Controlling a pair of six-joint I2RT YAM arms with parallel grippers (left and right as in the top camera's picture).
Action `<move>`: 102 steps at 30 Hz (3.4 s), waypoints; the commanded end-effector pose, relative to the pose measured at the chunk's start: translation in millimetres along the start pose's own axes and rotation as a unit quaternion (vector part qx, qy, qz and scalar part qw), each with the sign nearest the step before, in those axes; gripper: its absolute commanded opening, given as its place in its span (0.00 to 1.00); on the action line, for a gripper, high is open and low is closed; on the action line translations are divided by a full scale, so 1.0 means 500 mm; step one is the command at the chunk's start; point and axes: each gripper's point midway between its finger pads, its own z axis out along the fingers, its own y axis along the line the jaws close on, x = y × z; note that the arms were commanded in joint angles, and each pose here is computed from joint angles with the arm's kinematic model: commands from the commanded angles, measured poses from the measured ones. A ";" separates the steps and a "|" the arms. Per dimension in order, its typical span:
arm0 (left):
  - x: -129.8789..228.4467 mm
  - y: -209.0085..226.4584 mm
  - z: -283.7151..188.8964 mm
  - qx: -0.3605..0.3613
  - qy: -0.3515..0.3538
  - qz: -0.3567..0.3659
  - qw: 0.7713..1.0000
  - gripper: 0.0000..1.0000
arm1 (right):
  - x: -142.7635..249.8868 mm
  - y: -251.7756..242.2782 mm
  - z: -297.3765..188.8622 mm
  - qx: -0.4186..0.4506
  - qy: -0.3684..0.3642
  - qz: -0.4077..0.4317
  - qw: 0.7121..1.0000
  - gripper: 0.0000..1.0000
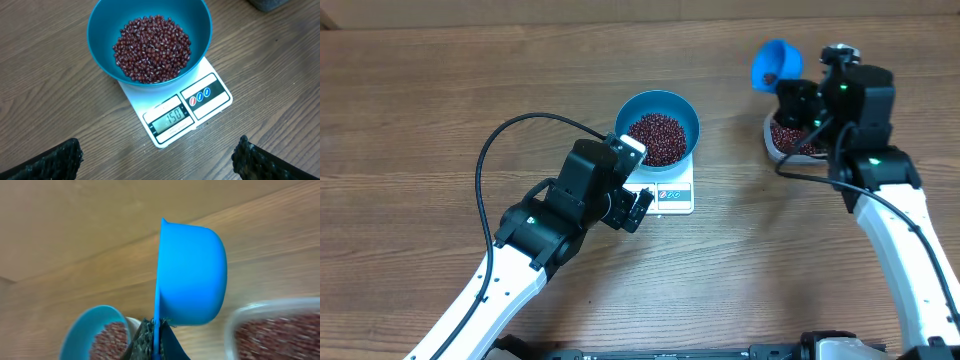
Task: Scoop item into bowl and weigh 150g on scale
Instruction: 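Carry the blue scoop with the right gripper back to the bean tub, then lower the scoop into the clear bean tub with the right gripper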
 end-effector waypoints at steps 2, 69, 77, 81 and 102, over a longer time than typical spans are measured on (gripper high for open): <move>0.002 -0.002 0.003 0.006 0.002 -0.008 1.000 1.00 | -0.026 -0.021 -0.034 0.018 -0.009 -0.083 0.996 0.04; 0.002 -0.002 0.003 0.006 0.002 -0.008 1.000 1.00 | 0.082 -0.208 -0.039 0.260 -0.029 0.392 0.882 0.04; 0.002 -0.002 0.003 0.006 0.002 -0.008 1.000 0.99 | 0.117 -0.240 0.026 0.276 -0.032 0.475 0.835 0.10; 0.002 -0.002 0.003 0.006 0.002 -0.008 1.000 1.00 | 0.116 -0.241 0.048 0.266 -0.032 0.477 0.837 0.28; 0.002 -0.002 0.003 0.006 0.002 -0.008 1.000 1.00 | 0.040 -0.214 -0.068 0.270 -0.069 0.343 0.897 1.00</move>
